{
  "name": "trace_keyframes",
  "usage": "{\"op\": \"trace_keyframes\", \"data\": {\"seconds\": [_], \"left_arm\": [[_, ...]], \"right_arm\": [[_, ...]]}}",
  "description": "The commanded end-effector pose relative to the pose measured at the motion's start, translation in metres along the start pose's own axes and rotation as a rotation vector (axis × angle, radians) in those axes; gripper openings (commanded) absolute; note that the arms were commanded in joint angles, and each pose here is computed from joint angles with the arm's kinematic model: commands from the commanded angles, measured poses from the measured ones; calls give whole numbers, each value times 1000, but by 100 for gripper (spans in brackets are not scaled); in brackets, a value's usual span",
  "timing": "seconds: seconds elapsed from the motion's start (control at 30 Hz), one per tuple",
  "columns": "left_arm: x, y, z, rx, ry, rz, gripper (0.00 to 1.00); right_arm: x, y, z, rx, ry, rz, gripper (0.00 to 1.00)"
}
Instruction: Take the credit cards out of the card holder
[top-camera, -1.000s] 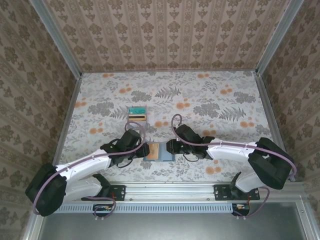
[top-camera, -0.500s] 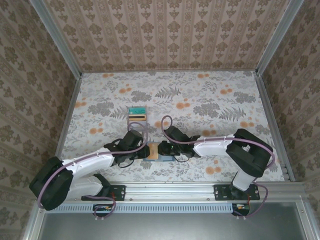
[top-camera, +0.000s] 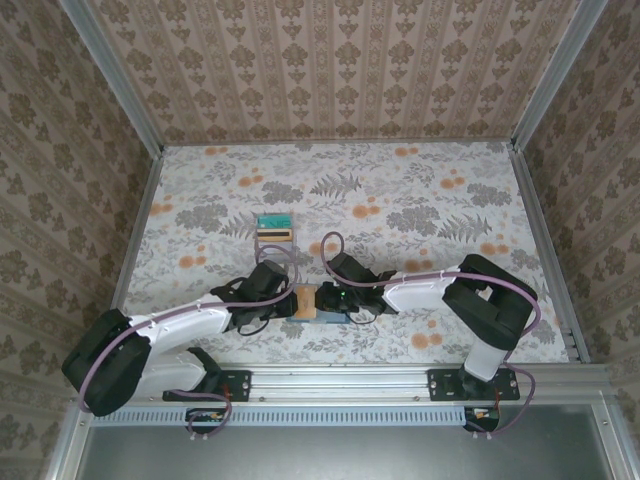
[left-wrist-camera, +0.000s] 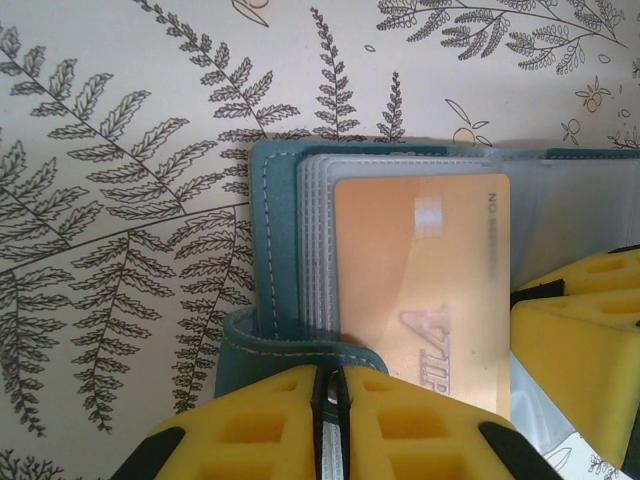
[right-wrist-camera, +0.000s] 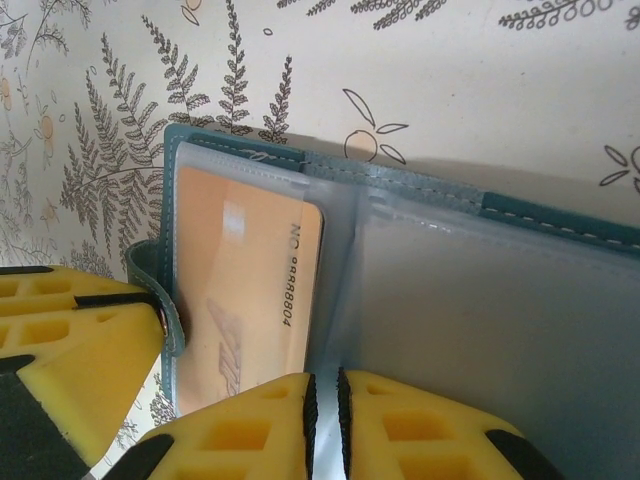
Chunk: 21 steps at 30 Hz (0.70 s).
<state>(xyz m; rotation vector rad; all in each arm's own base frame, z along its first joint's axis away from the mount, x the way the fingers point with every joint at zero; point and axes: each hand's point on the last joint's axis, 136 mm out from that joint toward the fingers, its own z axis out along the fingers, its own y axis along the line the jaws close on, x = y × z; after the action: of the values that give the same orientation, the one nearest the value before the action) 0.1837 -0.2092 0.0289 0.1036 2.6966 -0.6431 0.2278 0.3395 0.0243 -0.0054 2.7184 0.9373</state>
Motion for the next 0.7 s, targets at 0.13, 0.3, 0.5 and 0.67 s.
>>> {"op": "trace_keyframes", "data": {"seconds": [0.13, 0.3, 0.5, 0.67], "left_arm": [[14, 14, 3, -55, 38, -14, 14], [14, 16, 2, -65, 33, -17, 13], [15, 16, 3, -66, 36, -19, 13], [15, 16, 2, -66, 39, -19, 13]], "right_arm": [[-4, 13, -2, -35, -10, 6, 19], [-11, 18, -15, -26, -42, -17, 19], [-6, 16, -6, -22, -16, -14, 20], [-3, 12, 1, -15, 4, -7, 21]]}}
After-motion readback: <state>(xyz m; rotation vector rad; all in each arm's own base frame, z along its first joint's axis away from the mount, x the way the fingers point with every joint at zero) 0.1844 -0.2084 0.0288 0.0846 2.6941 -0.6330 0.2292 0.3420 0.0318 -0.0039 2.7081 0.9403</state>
